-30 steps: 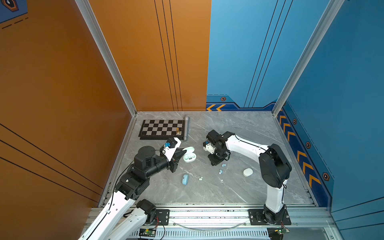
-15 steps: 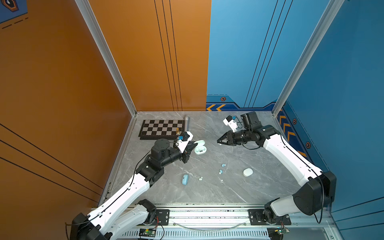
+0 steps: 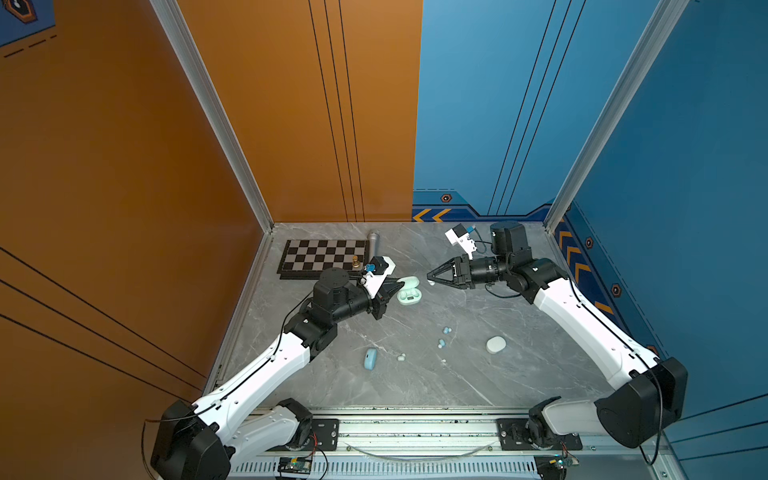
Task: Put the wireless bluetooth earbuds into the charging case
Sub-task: 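Carry the earbud over the case while left gripper raises the open case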
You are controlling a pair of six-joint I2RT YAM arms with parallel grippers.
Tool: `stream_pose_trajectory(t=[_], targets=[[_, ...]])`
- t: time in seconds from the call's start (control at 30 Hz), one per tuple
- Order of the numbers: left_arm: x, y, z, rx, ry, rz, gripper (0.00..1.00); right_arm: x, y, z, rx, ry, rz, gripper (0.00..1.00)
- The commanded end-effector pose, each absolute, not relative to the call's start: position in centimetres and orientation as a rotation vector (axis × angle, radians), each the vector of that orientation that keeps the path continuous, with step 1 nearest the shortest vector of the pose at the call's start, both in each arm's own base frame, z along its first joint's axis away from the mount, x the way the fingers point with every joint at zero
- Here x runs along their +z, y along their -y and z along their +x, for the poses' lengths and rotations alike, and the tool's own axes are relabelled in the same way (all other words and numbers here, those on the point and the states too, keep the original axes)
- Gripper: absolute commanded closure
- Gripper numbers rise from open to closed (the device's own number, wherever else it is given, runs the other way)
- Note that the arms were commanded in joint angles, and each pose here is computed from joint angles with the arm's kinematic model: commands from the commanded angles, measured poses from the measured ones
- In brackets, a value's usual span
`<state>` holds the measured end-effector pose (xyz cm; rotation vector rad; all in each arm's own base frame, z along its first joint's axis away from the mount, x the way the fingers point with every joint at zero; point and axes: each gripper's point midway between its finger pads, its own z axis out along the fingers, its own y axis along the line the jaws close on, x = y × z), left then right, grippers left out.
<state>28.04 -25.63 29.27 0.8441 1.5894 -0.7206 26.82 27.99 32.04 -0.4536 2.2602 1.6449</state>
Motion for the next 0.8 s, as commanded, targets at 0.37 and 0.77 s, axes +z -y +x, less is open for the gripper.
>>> stream_pose_trajectory(t=[0.37,0.77], targets=[[32.7,26.2,27.2,-0.776,-1.508,0.859,1.00,32.7,-29.8,25.8,1.671,-2.219,-0.559,0.81],[33.1,26.2,26.9,-0.775,-1.501,0.868,1.00,32.2,-30.9,26.4,1.657,-2.234,-0.576,0.81]])
